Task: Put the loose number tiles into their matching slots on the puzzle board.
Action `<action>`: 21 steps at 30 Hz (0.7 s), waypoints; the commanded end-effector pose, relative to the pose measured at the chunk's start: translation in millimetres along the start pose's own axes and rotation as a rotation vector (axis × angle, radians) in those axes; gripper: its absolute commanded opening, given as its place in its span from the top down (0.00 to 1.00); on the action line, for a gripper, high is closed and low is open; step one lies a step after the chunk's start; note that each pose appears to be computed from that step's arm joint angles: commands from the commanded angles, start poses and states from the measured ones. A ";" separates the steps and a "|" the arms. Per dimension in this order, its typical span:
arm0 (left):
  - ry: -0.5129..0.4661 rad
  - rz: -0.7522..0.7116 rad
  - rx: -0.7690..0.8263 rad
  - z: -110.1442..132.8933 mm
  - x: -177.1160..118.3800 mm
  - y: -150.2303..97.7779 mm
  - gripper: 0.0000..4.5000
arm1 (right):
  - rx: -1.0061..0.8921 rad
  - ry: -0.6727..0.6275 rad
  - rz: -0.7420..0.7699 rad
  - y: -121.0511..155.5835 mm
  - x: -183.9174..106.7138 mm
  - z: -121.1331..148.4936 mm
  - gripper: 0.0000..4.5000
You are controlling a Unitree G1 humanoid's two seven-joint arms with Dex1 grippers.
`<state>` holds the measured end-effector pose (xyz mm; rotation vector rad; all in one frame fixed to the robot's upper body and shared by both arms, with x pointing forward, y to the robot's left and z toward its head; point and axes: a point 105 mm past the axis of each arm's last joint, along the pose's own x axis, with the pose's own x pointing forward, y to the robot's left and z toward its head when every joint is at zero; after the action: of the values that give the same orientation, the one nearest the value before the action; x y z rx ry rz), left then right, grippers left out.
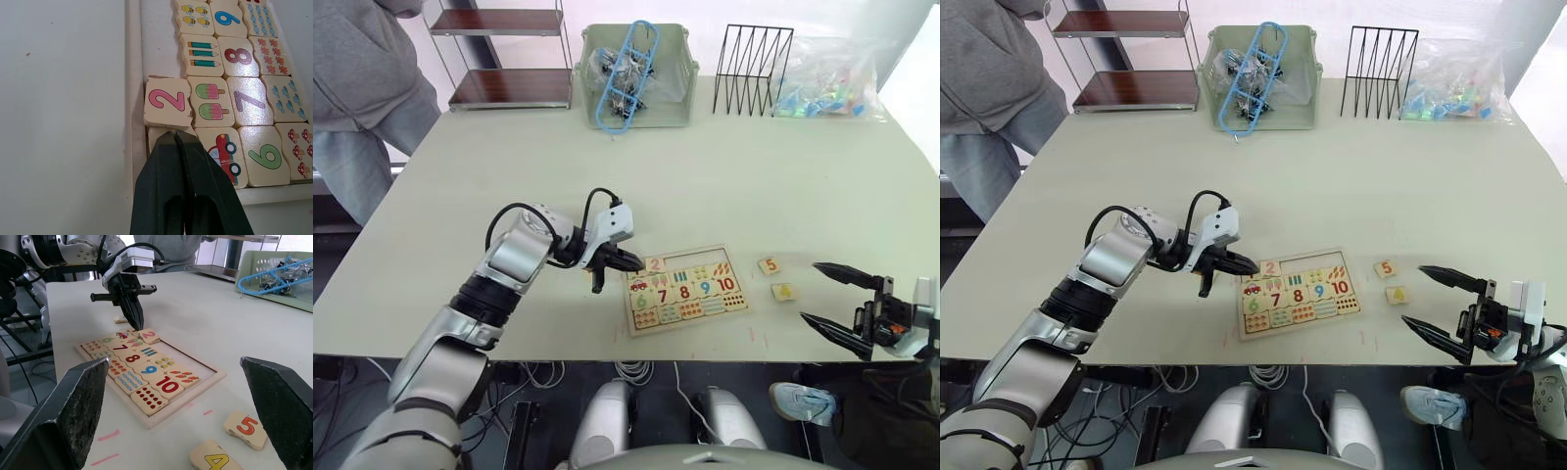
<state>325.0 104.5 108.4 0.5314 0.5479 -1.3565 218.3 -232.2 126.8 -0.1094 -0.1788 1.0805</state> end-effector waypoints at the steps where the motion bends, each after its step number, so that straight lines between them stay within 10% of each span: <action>1: -0.001 0.018 0.023 4.6 -1.1 3.3 0.99 | -0.059 -0.015 -0.005 -1.1 -1.9 12.3 0.00; 21: -0.007 -0.015 0.028 8.2 2.5 -1.9 0.99 | -0.058 -0.013 -0.003 -0.8 -0.7 13.9 0.00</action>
<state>324.3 101.0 107.7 0.5294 0.5465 -1.3666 217.1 -230.5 128.2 -0.1154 -0.1815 1.0809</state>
